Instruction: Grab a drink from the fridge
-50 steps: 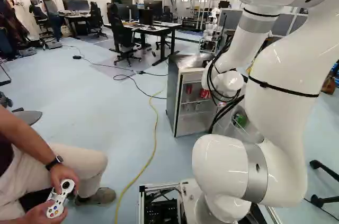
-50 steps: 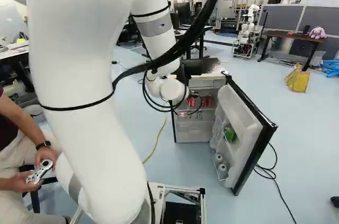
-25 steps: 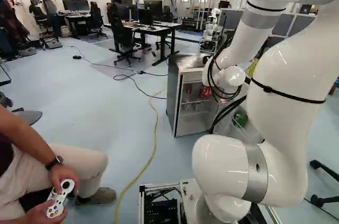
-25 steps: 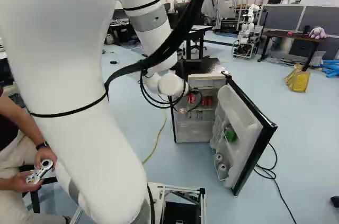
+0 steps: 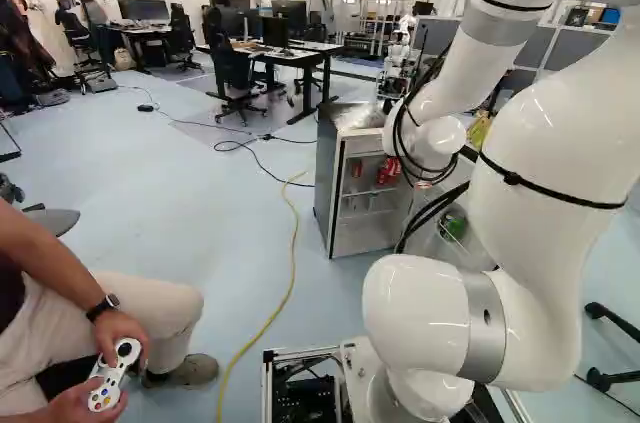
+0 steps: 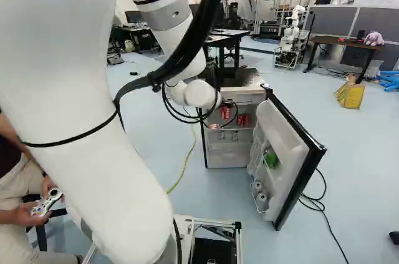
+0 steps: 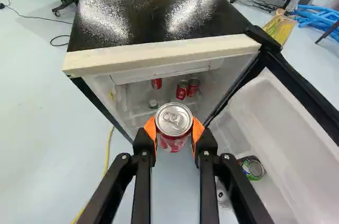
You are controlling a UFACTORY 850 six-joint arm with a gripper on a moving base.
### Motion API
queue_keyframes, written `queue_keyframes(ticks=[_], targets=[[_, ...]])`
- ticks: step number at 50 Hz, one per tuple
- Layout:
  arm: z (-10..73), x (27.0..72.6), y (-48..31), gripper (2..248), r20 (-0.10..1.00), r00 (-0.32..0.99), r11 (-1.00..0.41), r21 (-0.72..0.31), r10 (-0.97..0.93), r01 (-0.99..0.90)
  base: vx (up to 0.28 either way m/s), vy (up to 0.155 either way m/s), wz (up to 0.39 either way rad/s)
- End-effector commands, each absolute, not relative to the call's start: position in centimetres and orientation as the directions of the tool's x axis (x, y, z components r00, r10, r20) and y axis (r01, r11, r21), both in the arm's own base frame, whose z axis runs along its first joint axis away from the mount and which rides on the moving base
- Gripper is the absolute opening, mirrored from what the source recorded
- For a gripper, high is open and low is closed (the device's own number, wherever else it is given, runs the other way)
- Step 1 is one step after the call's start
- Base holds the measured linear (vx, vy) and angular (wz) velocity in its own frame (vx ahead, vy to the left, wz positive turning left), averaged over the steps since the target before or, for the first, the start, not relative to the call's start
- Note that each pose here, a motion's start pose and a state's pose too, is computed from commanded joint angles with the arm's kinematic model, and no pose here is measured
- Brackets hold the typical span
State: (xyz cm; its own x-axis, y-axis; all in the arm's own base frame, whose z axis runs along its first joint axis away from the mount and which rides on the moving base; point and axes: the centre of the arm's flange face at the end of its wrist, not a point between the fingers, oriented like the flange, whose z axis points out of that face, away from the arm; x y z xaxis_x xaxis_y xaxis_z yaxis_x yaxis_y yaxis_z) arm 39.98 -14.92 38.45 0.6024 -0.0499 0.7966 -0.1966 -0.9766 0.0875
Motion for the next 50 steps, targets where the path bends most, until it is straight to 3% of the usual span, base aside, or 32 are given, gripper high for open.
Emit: queue_keyframes(ticks=[50], targets=[[43.2, 40.8, -14.6, 87, 0.812, 0.584, -0.976, 0.109, -0.023, -0.191, 0.0, 0.0, 0.0]])
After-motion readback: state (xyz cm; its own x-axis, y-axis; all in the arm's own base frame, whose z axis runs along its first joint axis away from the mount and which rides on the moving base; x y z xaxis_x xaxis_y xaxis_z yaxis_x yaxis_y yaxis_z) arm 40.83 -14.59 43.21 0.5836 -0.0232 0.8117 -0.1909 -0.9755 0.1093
